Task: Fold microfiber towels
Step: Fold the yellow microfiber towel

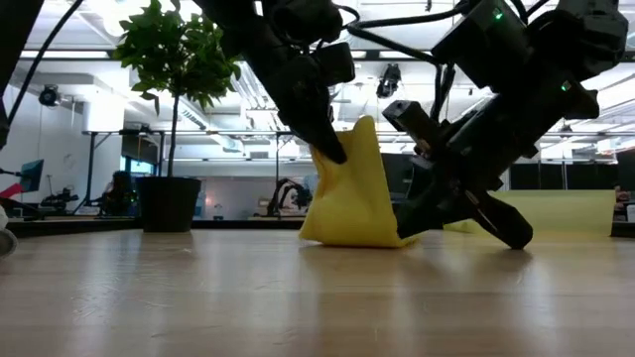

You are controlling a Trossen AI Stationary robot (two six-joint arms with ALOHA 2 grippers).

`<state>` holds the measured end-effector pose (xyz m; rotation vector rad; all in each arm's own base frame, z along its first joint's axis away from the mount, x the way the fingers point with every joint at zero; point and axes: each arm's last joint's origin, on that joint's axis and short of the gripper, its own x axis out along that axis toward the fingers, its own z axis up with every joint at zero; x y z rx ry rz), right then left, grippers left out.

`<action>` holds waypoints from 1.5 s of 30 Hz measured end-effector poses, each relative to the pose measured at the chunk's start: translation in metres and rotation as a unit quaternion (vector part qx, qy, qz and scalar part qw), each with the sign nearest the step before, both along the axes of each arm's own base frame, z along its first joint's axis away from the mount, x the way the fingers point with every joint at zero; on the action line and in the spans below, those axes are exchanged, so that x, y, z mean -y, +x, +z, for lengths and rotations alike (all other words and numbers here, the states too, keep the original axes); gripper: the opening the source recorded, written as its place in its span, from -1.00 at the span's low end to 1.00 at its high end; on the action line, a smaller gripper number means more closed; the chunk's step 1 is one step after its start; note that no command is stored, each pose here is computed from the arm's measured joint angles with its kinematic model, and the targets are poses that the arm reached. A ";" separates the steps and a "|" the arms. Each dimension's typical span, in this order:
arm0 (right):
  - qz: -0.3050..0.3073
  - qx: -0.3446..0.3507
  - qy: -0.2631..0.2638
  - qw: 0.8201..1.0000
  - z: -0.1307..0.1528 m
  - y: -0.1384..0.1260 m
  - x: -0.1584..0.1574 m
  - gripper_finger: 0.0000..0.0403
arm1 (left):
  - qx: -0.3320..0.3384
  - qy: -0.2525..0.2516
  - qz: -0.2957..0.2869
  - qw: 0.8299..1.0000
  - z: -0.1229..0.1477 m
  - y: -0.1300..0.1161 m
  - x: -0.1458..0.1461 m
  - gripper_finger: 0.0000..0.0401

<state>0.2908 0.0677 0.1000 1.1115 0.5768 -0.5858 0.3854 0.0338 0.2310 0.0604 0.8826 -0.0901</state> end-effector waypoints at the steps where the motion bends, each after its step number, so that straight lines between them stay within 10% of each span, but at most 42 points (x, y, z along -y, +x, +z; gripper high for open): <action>1: 0.009 -0.003 -0.001 1.000 0.000 0.001 -0.001 -0.96 | 0.004 0.000 0.001 1.000 0.000 0.000 -0.001 -1.00; 12: 0.097 -0.039 -0.001 0.995 0.003 0.009 -0.007 -0.96 | 0.040 -0.004 -0.002 0.999 0.010 0.006 -0.003 -1.00; 31: 0.074 -0.043 -0.006 0.996 0.016 0.010 0.025 -0.96 | -0.136 -0.028 -0.070 0.988 -0.001 -0.031 0.036 -1.00; 45: 0.170 -0.051 -0.040 0.983 0.012 0.062 0.049 -0.96 | -0.126 -0.100 -0.102 0.982 0.026 -0.058 0.067 -1.00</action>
